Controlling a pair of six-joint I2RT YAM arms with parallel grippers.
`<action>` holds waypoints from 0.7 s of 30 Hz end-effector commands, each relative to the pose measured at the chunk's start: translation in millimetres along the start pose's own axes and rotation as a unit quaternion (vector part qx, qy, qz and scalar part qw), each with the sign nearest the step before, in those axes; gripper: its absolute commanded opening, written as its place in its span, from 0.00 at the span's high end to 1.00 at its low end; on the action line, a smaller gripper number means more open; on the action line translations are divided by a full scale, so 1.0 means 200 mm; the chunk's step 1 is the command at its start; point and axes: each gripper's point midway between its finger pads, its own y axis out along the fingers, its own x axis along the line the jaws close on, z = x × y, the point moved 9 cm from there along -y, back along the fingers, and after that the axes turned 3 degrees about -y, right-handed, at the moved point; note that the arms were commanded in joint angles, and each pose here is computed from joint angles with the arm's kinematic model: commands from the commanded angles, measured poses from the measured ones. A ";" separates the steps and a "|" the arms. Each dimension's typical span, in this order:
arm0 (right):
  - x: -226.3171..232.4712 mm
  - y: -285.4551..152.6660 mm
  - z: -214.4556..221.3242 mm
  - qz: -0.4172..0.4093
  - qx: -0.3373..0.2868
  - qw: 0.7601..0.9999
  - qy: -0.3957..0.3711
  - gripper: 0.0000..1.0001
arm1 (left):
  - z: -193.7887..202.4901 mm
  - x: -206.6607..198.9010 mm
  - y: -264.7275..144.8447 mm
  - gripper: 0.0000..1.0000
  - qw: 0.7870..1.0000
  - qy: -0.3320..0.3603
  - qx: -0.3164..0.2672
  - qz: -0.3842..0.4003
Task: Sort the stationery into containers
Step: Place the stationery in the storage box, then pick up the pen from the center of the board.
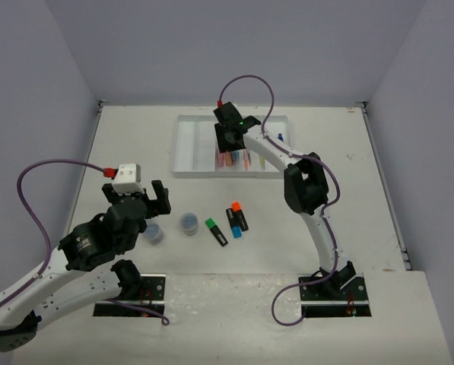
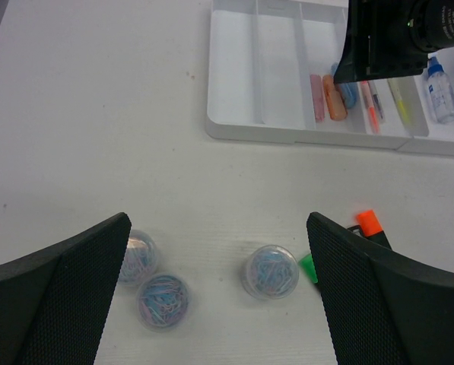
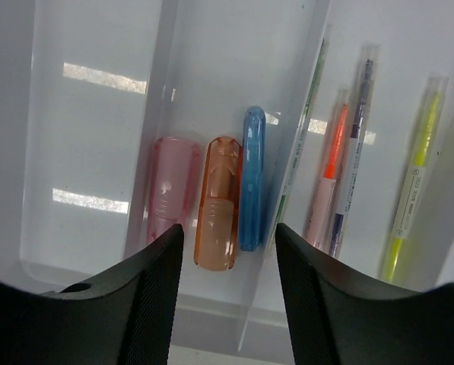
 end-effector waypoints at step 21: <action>0.07 -0.72 0.90 -0.075 0.076 0.994 -0.025 0.70 | -0.01 -0.01 0.01 0.00 1.000 0.001 -0.006 0.014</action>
